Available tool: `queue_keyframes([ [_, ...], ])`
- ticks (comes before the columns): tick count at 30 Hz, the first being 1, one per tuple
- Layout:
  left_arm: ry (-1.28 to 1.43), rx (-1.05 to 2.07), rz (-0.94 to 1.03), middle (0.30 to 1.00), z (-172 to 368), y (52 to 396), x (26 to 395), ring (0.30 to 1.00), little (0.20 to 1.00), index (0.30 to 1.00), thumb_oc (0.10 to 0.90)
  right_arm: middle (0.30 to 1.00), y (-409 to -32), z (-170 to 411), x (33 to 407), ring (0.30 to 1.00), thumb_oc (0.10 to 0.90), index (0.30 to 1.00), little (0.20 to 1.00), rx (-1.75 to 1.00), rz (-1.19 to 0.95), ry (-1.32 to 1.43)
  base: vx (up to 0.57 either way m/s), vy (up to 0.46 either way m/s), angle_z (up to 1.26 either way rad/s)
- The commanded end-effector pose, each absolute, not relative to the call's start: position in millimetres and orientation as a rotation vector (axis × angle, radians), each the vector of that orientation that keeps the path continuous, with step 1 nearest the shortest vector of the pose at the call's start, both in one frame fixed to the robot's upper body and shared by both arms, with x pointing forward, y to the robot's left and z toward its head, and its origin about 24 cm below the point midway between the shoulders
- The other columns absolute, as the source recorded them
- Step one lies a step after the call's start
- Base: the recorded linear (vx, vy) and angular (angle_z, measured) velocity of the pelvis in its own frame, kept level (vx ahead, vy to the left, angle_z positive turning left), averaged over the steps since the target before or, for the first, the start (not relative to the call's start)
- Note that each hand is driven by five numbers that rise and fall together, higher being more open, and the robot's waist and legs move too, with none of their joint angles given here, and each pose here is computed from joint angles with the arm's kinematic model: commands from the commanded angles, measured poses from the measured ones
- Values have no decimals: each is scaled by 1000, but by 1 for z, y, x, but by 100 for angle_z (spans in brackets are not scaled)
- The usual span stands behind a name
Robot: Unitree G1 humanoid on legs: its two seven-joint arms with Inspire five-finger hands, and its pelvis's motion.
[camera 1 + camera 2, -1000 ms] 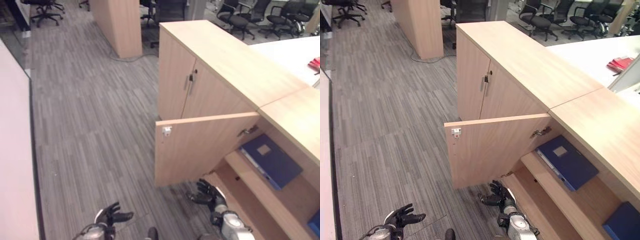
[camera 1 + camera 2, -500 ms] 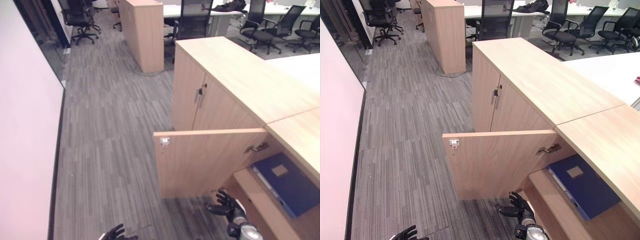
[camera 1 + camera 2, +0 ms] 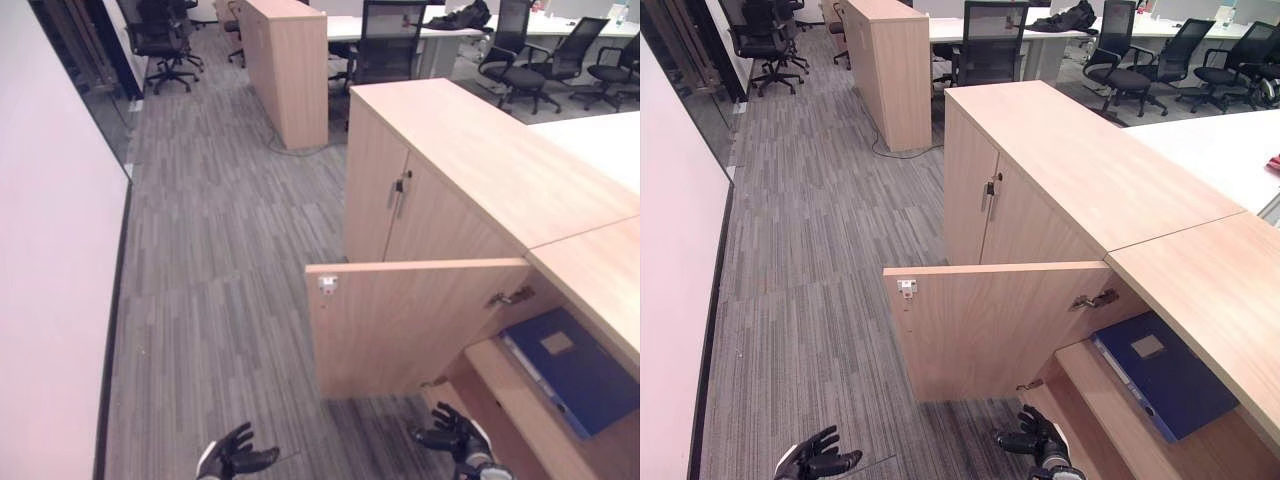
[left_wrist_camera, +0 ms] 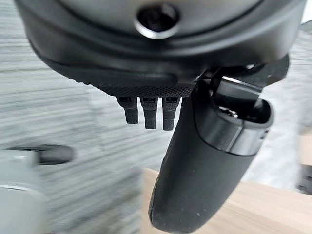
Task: Put the empty folder in the office cabinet
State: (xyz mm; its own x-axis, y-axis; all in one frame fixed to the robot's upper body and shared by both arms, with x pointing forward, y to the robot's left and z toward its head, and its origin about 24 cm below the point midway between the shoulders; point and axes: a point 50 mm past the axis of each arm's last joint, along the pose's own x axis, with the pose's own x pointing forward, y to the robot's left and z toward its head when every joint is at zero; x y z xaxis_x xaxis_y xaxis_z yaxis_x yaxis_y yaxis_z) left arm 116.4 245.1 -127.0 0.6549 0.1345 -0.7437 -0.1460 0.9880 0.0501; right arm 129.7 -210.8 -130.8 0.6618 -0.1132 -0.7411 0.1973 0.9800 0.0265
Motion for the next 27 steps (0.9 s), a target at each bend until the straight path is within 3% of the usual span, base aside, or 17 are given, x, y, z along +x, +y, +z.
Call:
queue_keyframes([
  [1, 563, 41, 157, 900, -89, 255, 179, 900, 900, 900, 800, 900, -224, -116, 155, 900, 800, 900, 900, 84, -197, 702, 0, 0, 0],
  [19, 61, 172, 200, 900, 51, 287, 315, 900, 900, 900, 800, 900, -220, -138, 107, 900, 800, 900, 900, 32, -110, 892, 29, -15, -15],
  [27, 24, 222, 142, 900, 76, 279, 338, 900, 900, 900, 800, 900, -225, -140, 103, 900, 800, 900, 900, 18, -108, 922, 11, -15, -15],
])
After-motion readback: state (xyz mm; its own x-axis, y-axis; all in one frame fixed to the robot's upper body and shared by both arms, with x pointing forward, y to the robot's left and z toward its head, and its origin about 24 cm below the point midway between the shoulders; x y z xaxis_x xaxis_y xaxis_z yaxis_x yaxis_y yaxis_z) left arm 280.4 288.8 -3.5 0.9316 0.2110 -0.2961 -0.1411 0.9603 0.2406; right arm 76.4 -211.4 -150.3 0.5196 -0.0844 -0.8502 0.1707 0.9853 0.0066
